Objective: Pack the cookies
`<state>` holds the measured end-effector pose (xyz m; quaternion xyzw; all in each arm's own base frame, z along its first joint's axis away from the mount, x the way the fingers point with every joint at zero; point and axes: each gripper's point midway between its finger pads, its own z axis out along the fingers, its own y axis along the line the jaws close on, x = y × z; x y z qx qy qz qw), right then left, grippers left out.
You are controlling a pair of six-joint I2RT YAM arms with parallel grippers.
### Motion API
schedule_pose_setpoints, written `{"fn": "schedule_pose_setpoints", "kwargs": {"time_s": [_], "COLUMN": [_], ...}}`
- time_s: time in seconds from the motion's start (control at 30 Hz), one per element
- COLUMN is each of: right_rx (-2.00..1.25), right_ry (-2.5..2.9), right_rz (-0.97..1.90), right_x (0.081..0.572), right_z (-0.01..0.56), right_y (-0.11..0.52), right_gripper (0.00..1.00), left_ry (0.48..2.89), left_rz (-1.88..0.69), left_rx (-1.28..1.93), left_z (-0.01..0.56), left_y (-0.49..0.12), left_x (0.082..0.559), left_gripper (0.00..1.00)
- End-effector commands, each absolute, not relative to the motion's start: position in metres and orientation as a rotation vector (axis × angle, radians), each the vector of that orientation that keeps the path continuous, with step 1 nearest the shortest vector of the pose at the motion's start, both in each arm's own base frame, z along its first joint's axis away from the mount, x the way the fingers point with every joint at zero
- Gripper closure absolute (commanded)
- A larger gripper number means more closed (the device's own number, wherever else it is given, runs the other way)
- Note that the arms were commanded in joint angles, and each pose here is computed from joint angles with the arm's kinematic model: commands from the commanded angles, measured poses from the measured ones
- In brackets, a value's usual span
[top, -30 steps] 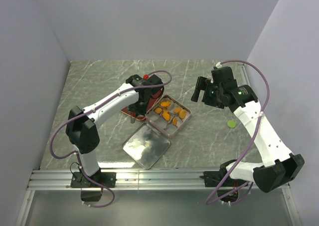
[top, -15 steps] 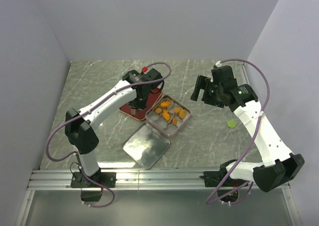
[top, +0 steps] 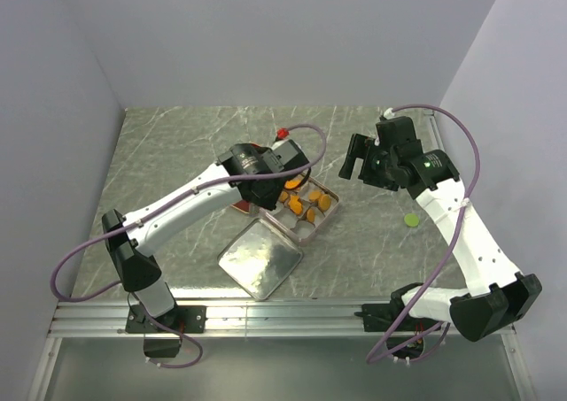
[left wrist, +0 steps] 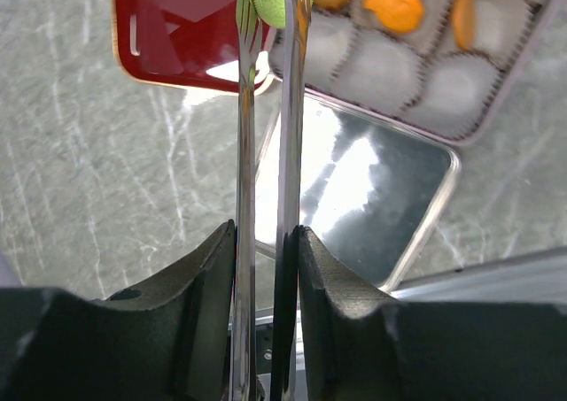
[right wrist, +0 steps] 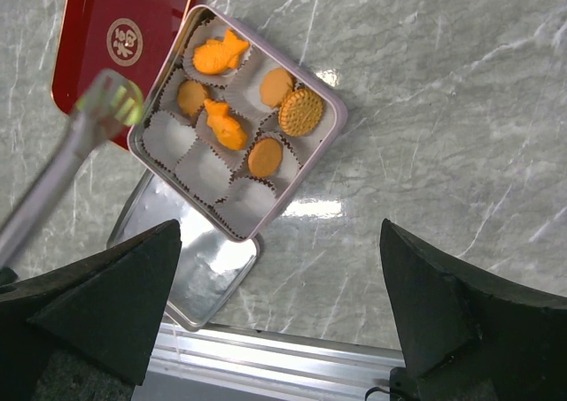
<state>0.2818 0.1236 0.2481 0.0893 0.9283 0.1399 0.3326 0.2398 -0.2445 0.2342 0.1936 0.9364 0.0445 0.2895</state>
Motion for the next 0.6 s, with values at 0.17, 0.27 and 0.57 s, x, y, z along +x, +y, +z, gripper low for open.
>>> {"fn": "schedule_pose_setpoints", "kwargs": {"time_s": [0.17, 0.27, 0.57], "right_rx": [0.225, 0.225, 0.225], "right_ry": [2.352, 2.355, 2.367], "right_rz": [0.391, 0.396, 0.412], "right_x": [0.278, 0.277, 0.273], "right_z": [0.267, 0.266, 0.263], "right_y": [0.123, 0.123, 0.125], "right_gripper": [0.0, 0.0, 0.0], "left_ry": [2.484, 2.49, 2.514], "left_rz": [0.074, 0.068, 0.134], "left_rx": [0.533, 0.533, 0.576], "left_z": [0.236, 0.233, 0.218], "left_y": [-0.255, -0.258, -0.255], "left_x": [0.22, 0.216, 0.2], "left_gripper": [0.64, 0.64, 0.6]}}
